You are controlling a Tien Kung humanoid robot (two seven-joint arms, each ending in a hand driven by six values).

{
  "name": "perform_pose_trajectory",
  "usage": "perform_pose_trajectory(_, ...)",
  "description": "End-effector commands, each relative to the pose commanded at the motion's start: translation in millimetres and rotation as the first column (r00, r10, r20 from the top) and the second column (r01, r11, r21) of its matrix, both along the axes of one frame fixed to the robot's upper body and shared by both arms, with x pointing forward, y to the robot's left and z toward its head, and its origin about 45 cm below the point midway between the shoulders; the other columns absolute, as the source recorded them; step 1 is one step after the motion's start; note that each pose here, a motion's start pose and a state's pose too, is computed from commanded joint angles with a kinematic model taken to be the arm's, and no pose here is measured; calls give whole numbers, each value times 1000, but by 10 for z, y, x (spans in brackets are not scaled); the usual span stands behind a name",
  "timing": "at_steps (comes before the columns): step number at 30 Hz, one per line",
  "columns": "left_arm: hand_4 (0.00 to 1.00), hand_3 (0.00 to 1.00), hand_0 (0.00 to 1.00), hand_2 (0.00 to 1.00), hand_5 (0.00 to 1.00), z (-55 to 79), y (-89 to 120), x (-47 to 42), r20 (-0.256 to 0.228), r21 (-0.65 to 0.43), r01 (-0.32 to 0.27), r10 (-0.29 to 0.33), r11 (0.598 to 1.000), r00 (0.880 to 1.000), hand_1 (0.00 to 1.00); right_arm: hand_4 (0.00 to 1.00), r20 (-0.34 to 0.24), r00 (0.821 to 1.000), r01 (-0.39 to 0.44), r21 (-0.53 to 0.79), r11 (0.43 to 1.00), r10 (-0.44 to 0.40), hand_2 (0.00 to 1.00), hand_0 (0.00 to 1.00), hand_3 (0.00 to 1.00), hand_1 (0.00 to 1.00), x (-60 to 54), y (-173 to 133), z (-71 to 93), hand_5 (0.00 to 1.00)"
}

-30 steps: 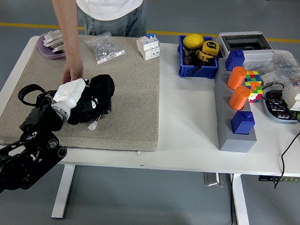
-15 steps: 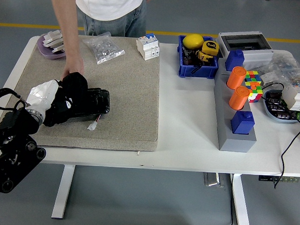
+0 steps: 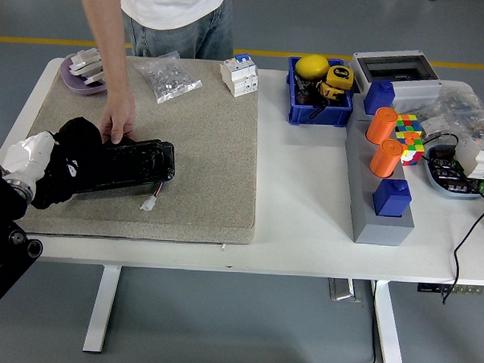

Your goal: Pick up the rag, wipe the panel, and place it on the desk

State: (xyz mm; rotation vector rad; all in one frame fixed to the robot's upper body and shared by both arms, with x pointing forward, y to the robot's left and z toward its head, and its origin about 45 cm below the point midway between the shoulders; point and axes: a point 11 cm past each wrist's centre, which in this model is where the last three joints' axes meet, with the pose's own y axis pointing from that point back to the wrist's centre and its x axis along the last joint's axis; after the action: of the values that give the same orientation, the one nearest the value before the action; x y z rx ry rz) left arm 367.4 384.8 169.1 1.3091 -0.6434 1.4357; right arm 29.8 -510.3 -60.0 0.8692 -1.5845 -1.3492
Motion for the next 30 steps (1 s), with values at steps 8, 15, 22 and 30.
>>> perform_pose_trajectory(8, 522, 555, 234, 567, 2, 37, 272, -76, 5, 17, -67, 67, 998, 998, 192, 998, -1, 1000, 3, 0, 1000, -3, 756, 892, 775, 715, -15, 0, -1, 998)
perform_pose_trajectory(15, 523, 554, 234, 566, 2, 38, 531, -159, 3, 31, -129, 129, 991, 992, 192, 998, 1, 1000, 6, -2, 1000, -6, 756, 893, 775, 715, -9, -6, 2, 998)
perform_pose_trajectory(22, 523, 555, 234, 565, 2, 81, 625, -133, 26, 24, -156, 155, 988, 988, 192, 998, 2, 1000, 5, 0, 1000, -5, 756, 893, 775, 715, 1, 5, -2, 998)
perform_pose_trajectory(30, 524, 555, 234, 564, 2, 25, 600, -4, 24, 23, -133, 132, 991, 991, 192, 998, 6, 1000, -1, 0, 1000, 1, 755, 892, 774, 715, 36, 6, 2, 998)
